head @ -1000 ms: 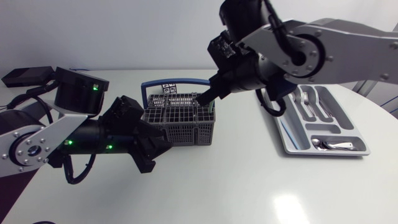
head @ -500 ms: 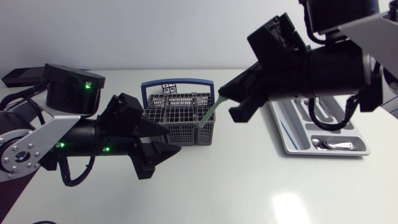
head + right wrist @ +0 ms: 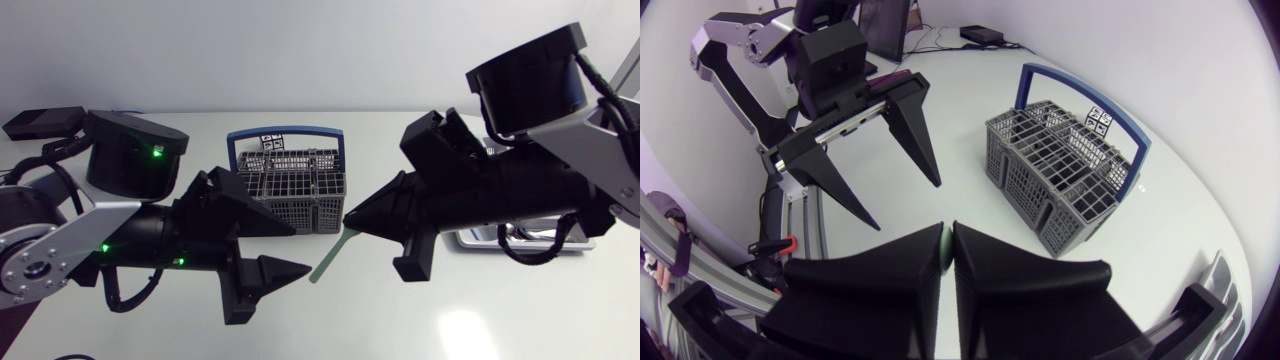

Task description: Transfer all utensils from the basket to the drawer tray.

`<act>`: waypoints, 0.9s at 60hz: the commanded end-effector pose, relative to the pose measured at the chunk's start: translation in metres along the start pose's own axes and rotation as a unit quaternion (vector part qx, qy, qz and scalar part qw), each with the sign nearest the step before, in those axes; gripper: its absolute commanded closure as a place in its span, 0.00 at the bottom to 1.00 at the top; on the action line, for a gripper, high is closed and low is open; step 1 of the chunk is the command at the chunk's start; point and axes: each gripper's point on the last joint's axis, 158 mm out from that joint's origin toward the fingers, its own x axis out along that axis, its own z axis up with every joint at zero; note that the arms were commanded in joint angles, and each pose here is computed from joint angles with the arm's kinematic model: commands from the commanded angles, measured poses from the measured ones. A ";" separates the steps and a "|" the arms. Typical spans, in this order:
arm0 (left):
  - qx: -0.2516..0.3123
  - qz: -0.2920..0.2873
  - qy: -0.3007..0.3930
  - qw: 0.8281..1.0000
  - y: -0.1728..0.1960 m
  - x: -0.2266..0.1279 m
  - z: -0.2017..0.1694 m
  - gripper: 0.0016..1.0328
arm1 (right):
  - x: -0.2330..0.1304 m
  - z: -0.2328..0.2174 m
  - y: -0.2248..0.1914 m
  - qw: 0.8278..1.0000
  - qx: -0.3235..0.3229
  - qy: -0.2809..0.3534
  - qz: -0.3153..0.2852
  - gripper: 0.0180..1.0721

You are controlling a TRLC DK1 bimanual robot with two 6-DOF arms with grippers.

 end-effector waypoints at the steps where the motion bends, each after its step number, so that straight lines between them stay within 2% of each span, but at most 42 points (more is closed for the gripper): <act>1: 0.002 -0.027 0.017 0.999 -0.011 0.009 -0.011 0.25 | 0.001 -0.008 0.005 1.000 0.004 0.001 0.014 0.94; 14: -0.003 -0.059 0.026 0.998 -0.023 0.017 -0.012 0.26 | 0.001 -0.002 0.017 0.999 0.007 -0.011 0.041 0.94; 25: -0.005 -0.082 0.022 0.996 -0.029 0.019 -0.004 0.41 | 0.002 -0.003 0.019 0.999 0.008 -0.014 0.046 0.94; 35: -0.008 -0.096 0.019 0.995 -0.033 0.020 -0.002 0.48 | 0.001 -0.003 0.021 0.999 0.007 -0.017 0.049 0.94; 38: -0.008 -0.099 0.018 0.995 -0.034 0.020 -0.001 0.55 | 0.001 -0.002 0.022 0.999 0.006 -0.018 0.051 0.94; 45: -0.009 -0.107 0.017 0.994 -0.036 0.021 0.001 0.64 | -0.001 -0.001 0.023 0.998 0.005 -0.022 0.053 0.95; 54: -0.011 -0.115 0.018 0.993 -0.040 0.022 0.001 0.70 | -0.001 0.001 0.026 0.998 0.006 -0.027 0.060 0.94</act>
